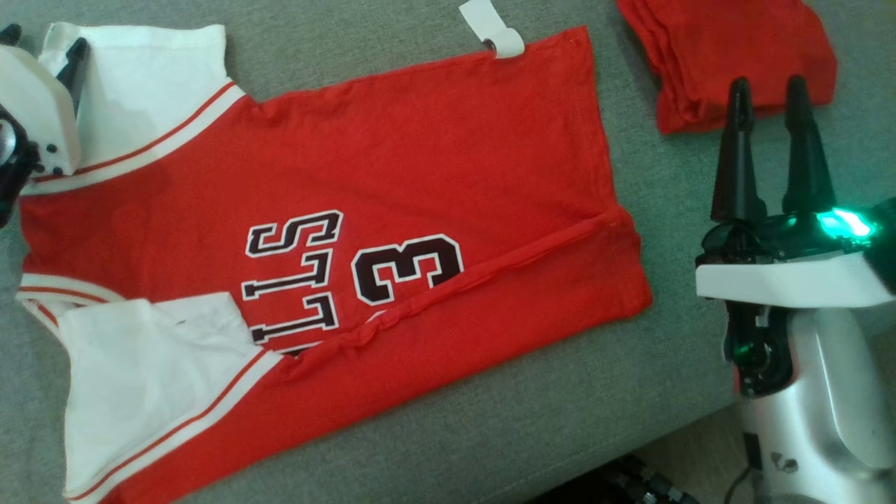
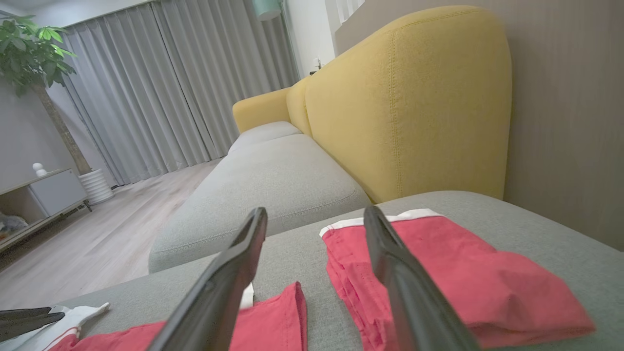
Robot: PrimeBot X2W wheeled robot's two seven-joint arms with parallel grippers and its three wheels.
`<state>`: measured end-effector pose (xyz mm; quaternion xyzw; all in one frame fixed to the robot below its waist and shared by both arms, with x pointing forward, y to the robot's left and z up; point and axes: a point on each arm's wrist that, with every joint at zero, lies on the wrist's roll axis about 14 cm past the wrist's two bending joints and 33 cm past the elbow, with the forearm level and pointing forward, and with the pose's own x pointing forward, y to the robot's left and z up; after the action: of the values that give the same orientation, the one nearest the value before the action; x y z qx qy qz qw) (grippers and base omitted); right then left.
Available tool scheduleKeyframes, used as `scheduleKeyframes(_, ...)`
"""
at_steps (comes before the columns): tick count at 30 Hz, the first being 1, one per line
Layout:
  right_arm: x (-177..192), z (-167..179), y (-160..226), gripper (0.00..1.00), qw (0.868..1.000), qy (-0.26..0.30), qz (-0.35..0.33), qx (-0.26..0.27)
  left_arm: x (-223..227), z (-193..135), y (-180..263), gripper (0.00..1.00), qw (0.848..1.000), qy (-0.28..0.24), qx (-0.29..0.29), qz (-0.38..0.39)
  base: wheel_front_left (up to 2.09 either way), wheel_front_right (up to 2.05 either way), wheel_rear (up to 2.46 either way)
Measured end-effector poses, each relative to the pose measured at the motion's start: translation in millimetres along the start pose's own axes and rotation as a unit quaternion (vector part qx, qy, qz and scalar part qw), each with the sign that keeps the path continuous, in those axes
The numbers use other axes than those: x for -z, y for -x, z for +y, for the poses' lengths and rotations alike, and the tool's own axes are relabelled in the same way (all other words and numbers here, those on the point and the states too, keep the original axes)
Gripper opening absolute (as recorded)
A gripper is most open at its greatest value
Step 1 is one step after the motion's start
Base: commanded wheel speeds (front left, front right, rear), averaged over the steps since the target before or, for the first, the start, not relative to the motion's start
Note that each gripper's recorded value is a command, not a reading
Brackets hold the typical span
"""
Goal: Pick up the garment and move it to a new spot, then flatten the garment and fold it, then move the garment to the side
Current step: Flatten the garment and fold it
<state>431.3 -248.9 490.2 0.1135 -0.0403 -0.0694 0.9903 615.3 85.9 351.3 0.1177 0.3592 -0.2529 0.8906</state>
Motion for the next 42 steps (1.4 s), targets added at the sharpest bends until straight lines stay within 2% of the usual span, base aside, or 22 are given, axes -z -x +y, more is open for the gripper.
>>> scheduleKeyframes(2,-1.7,-2.5,0.5,1.0,1.0,0.0,-0.002,0.004,2.1,-2.2,0.3,1.0,1.0,0.006,0.004,0.011,0.0,0.0,0.0)
scheduleKeyframes(3,-2.7,-3.5,0.7,1.0,1.0,0.001,-0.003,0.005,3.8,-4.5,1.1,0.47,1.0,0.008,0.008,0.017,0.0,0.0,0.0)
scheduleKeyframes(4,-3.8,-4.5,0.7,1.0,1.0,0.001,-0.005,0.007,4.2,-6.9,2.4,0.0,1.0,0.009,0.013,0.02,0.0,0.0,0.0)
scheduleKeyframes(8,-7.1,-8.9,-0.4,1.0,1.0,0.007,-0.01,0.012,-0.8,-11.5,9.9,0.0,1.0,0.002,0.018,-0.002,0.0,0.0,0.0)
scheduleKeyframes(12,-6.6,-2.9,-1.5,1.0,1.0,0.029,-0.007,0.001,-16.0,-5.8,26.2,0.0,0.998,-0.014,0.004,-0.068,0.0,0.0,0.0)
scheduleKeyframes(15,-1.5,8.8,-3.5,1.0,0.998,0.055,0.001,-0.019,-46.9,-12.8,50.2,0.0,0.987,-0.021,0.001,-0.16,0.0,0.0,0.0)
scheduleKeyframes(19,11.0,18.9,-5.4,1.0,0.996,0.074,0.021,-0.037,-59.9,-17.1,72.9,0.0,0.976,-0.019,-0.007,-0.218,0.0,0.0,0.0)
scheduleKeyframes(21,25.4,28.6,-8.8,1.0,0.993,0.086,0.059,-0.052,-51.9,-17.0,86.6,0.0,0.973,-0.014,-0.014,-0.231,0.0,0.0,0.0)
scheduleKeyframes(23,41.1,49.2,-17.8,1.0,0.985,0.115,0.103,-0.082,-26.4,-18.4,105.9,0.0,0.971,-0.004,-0.022,-0.238,0.0,0.0,0.0)
scheduleKeyframes(26,48.0,59.7,-30.6,1.0,0.977,0.134,0.134,-0.101,-7.5,-20.1,126.4,0.0,0.968,0.006,-0.033,-0.249,0.0,0.0,0.0)
scheduleKeyframes(33,81.7,49.6,-49.1,1.0,0.953,0.157,0.242,-0.093,-2.4,-34.0,171.0,0.0,0.955,0.01,-0.039,-0.292,0.0,0.0,0.0)
scheduleKeyframes(40,109.7,37.8,-61.2,1.0,0.929,0.171,0.318,-0.081,12.6,-44.4,184.2,0.0,0.96,0.005,-0.034,-0.277,0.0,0.0,0.0)
scheduleKeyframes(42,118.2,36.2,-61.4,1.0,0.918,0.192,0.337,-0.086,11.3,-45.8,184.3,0.0,0.96,0.004,-0.033,-0.277,0.0,0.0,0.0)
